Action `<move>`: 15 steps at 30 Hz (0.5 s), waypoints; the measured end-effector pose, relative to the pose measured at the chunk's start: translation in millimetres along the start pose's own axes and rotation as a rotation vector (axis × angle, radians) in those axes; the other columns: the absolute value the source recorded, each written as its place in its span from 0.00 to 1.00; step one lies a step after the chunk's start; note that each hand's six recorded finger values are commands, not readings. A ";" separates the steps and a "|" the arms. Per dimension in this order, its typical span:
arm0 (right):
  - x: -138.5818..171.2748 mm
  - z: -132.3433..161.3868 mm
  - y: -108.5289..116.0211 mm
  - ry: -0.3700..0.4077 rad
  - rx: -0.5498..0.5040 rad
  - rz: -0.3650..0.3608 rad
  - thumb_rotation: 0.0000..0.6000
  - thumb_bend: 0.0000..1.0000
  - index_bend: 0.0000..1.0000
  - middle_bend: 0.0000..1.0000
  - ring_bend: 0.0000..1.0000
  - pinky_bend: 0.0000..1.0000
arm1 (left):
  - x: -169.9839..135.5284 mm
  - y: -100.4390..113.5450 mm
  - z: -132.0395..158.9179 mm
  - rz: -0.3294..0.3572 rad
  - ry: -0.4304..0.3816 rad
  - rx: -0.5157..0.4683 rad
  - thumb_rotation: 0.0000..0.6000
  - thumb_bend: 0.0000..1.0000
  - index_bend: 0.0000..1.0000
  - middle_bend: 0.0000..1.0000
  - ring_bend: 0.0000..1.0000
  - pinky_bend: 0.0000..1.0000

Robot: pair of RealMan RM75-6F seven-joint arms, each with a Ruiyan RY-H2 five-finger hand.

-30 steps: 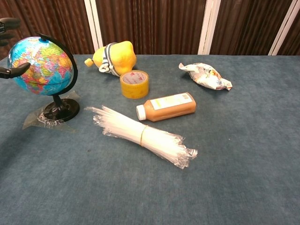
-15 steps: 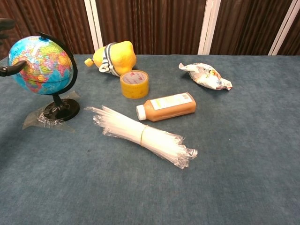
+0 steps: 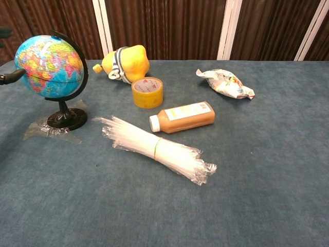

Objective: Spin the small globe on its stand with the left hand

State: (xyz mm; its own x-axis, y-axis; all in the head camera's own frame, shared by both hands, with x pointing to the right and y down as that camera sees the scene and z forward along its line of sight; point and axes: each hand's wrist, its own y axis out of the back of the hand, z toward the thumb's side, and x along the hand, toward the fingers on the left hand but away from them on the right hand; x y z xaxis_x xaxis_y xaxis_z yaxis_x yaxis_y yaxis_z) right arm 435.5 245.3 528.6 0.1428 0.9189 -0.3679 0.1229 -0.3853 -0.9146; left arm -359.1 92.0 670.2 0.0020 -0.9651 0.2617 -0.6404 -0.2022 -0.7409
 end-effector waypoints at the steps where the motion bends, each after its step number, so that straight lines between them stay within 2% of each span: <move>1: 0.1 0.1 0.0 0.000 0.001 0.000 1.00 0.07 0.00 0.00 0.00 0.00 | 0.6 0.0 -0.8 0.000 0.002 0.001 1.00 0.36 0.00 0.00 0.00 0.00; 15: -0.6 -0.6 -1.2 -0.004 0.010 0.002 1.00 0.07 0.00 0.00 0.00 0.00 | 15.2 3.0 -18.0 0.018 0.054 0.009 1.00 0.35 0.00 0.00 0.00 0.00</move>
State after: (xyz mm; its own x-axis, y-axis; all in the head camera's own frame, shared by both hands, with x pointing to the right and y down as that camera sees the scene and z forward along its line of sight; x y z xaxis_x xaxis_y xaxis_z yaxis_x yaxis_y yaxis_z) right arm 435.9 245.1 530.0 0.1395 0.9185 -0.3700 0.1132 -0.3860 -0.9155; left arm -374.9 79.6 683.1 -0.0509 -0.9584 0.2809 -0.6330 -0.1866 -0.7513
